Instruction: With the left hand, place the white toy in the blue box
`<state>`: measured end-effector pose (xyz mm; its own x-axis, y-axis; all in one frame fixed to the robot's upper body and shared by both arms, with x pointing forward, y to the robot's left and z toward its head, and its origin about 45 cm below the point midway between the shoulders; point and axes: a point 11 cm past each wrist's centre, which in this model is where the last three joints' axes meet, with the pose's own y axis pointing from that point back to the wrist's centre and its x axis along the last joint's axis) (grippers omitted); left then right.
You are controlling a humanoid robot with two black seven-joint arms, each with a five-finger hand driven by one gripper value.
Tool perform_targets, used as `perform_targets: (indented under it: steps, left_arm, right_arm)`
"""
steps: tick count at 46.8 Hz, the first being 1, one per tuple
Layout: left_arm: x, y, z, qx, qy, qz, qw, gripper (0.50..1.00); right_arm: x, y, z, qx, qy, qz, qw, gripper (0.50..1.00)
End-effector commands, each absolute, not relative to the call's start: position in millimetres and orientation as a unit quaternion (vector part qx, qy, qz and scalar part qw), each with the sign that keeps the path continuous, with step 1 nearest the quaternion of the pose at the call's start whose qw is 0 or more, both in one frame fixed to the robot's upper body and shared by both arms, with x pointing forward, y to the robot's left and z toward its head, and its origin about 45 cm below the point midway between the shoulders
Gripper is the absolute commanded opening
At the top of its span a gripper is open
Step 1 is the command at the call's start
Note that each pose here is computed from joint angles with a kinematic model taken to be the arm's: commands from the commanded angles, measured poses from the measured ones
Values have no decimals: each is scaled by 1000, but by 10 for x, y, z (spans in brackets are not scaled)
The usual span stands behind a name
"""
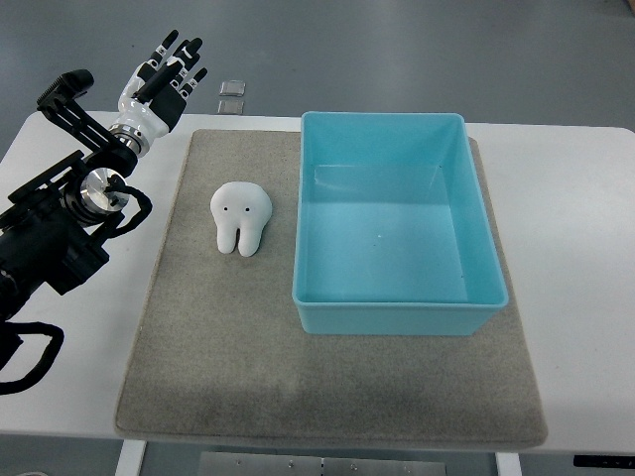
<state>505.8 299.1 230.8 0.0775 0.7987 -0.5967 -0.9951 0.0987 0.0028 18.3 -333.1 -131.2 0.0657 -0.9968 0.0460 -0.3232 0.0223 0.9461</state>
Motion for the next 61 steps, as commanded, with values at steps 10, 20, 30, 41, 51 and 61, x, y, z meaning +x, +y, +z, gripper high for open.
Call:
perform_targets:
  steps: [10,20,30,41,51,61]
  left_arm:
    - [5047,2982,2280,-209,236,638,703,994]
    - [5058,2960,2299,-211,236,636,704,994]
    - [5065,2956,2315,-212,235,635,704,994]
    - [5058,2985,2305,-210,234,638,703,992]
    - [5044,3003,2280,-204,233,639,704,992]
    - [5044,2986,2298,-197,229,634,712,990]
  right_arm:
    - [182,-3331,-1312,584,-565,-385,438,936]
    - [183,-3332,-1312,584,-565,-384,438,936]
    - [182,-3331,-1312,584,-565,-385,438,936]
    - [182,-3331,-1312,584,-565,-385,438,936]
    - [182,-3331,-1312,584,-565,-385,438,936]
    - [182,-3331,-1312,584,-565,-385,438,936]
